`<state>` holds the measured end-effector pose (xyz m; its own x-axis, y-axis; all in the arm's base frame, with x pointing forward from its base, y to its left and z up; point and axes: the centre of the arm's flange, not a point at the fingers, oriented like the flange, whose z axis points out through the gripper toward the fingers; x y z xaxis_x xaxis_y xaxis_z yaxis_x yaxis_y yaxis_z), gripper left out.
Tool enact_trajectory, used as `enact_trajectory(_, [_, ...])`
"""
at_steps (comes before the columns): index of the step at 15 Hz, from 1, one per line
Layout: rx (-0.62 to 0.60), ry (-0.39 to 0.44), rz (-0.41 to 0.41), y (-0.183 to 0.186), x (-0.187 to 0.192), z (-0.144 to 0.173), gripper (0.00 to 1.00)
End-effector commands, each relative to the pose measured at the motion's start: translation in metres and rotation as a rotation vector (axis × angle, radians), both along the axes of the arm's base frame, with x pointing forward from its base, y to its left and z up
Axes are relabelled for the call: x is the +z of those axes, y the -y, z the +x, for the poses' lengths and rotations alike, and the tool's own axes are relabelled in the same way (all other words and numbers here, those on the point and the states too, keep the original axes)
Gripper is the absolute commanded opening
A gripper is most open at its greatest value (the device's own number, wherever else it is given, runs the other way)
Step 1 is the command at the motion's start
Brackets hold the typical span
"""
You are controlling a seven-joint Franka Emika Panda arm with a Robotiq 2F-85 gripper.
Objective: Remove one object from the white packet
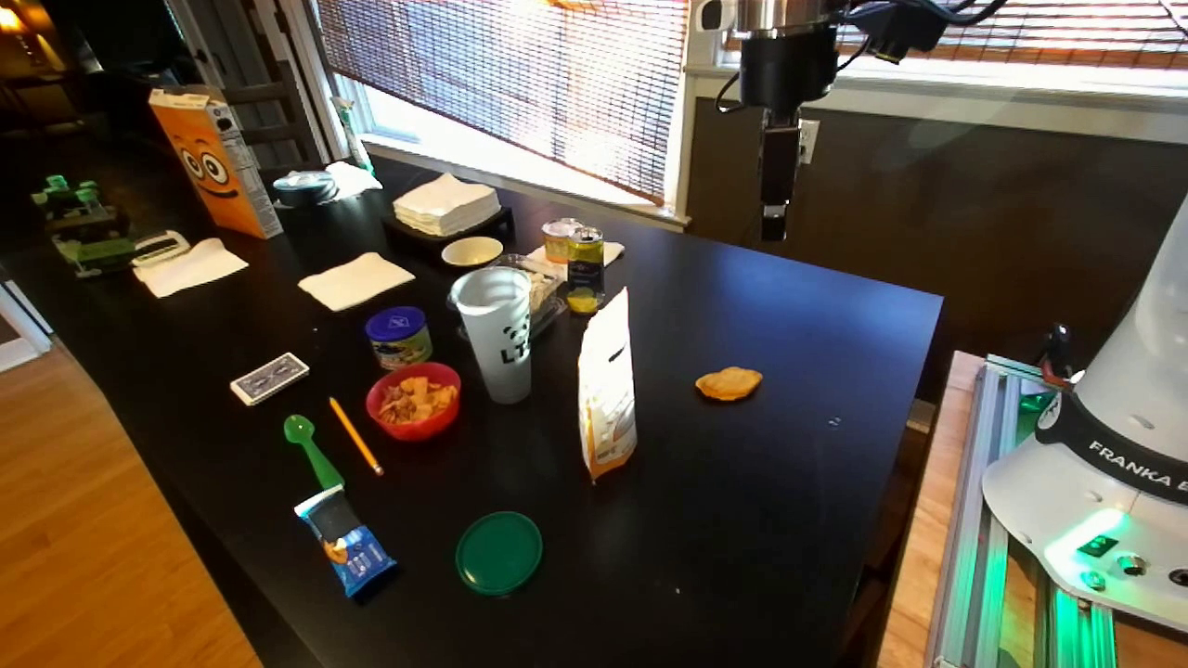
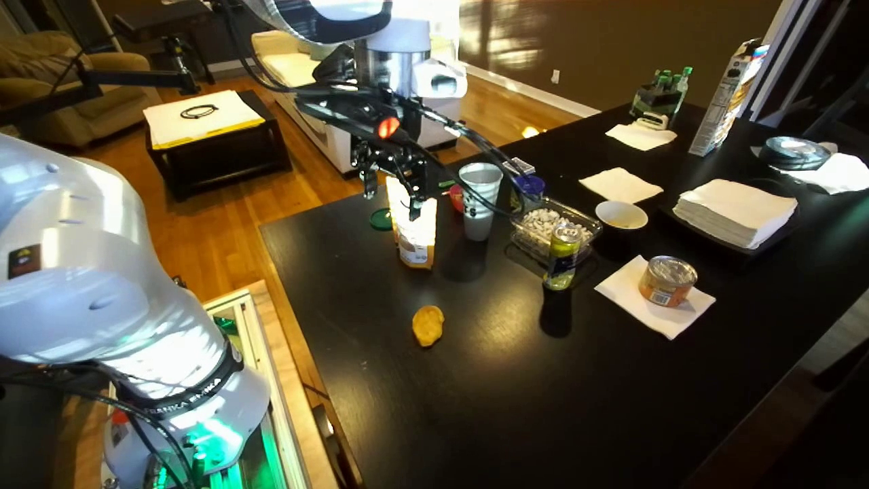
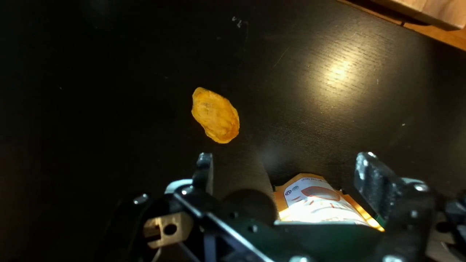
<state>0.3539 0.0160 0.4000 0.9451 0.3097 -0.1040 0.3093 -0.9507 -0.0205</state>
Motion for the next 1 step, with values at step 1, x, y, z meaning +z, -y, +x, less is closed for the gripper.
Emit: enact_trajectory(1, [0.0, -0.002, 0.0, 0.0001, -0.0008, 0.0002, 1.0])
